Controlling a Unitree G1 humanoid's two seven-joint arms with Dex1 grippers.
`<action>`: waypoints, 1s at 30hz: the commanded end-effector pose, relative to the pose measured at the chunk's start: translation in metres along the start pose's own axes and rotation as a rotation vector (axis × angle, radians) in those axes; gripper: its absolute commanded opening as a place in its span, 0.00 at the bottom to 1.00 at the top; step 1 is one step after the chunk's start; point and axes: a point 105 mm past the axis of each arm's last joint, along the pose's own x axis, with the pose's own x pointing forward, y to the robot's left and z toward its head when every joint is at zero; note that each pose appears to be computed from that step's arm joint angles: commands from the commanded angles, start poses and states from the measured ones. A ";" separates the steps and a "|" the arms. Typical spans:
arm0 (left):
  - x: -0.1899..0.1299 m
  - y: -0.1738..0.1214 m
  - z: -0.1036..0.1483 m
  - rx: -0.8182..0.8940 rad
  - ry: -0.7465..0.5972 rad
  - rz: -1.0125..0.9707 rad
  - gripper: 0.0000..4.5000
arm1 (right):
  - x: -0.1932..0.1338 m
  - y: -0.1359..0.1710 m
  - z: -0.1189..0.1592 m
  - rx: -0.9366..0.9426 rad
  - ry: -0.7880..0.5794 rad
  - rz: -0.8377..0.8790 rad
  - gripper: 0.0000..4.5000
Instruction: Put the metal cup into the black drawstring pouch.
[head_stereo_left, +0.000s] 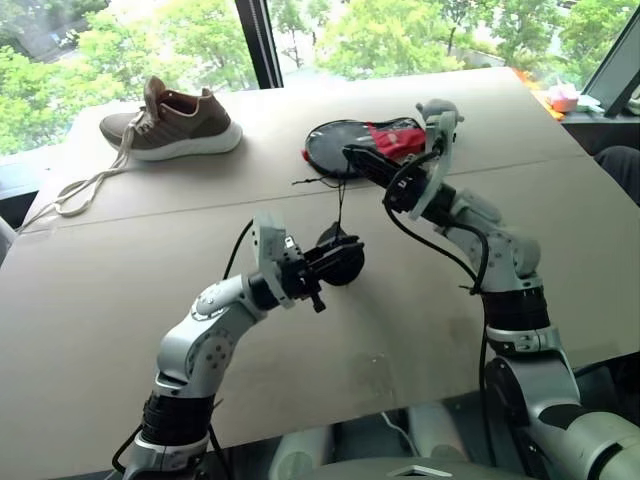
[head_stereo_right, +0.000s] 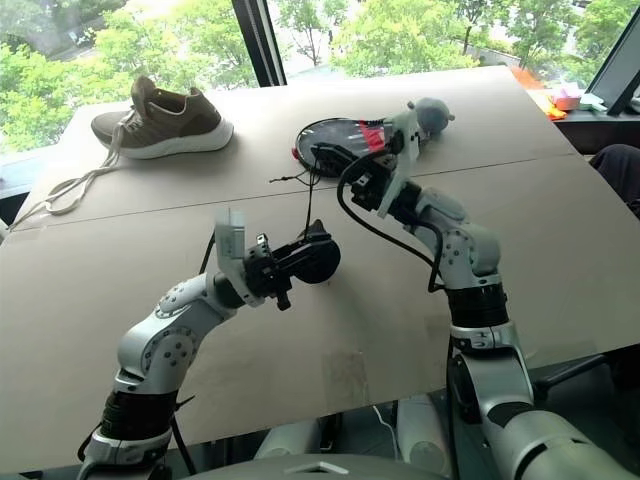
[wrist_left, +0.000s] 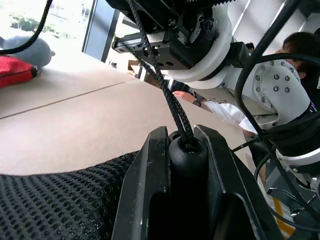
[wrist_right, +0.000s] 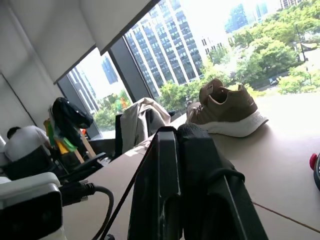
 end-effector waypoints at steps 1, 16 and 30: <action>-0.004 -0.002 -0.018 -0.043 0.052 0.000 0.05 | -0.003 0.011 0.079 0.001 -0.273 -0.007 0.01; -0.003 0.002 -0.023 -0.036 0.063 0.013 0.05 | -0.011 0.011 0.098 0.084 -0.314 -0.058 0.01; -0.004 -0.002 -0.022 -0.080 0.036 0.003 0.28 | -0.013 0.014 0.154 0.193 -0.529 -0.058 0.00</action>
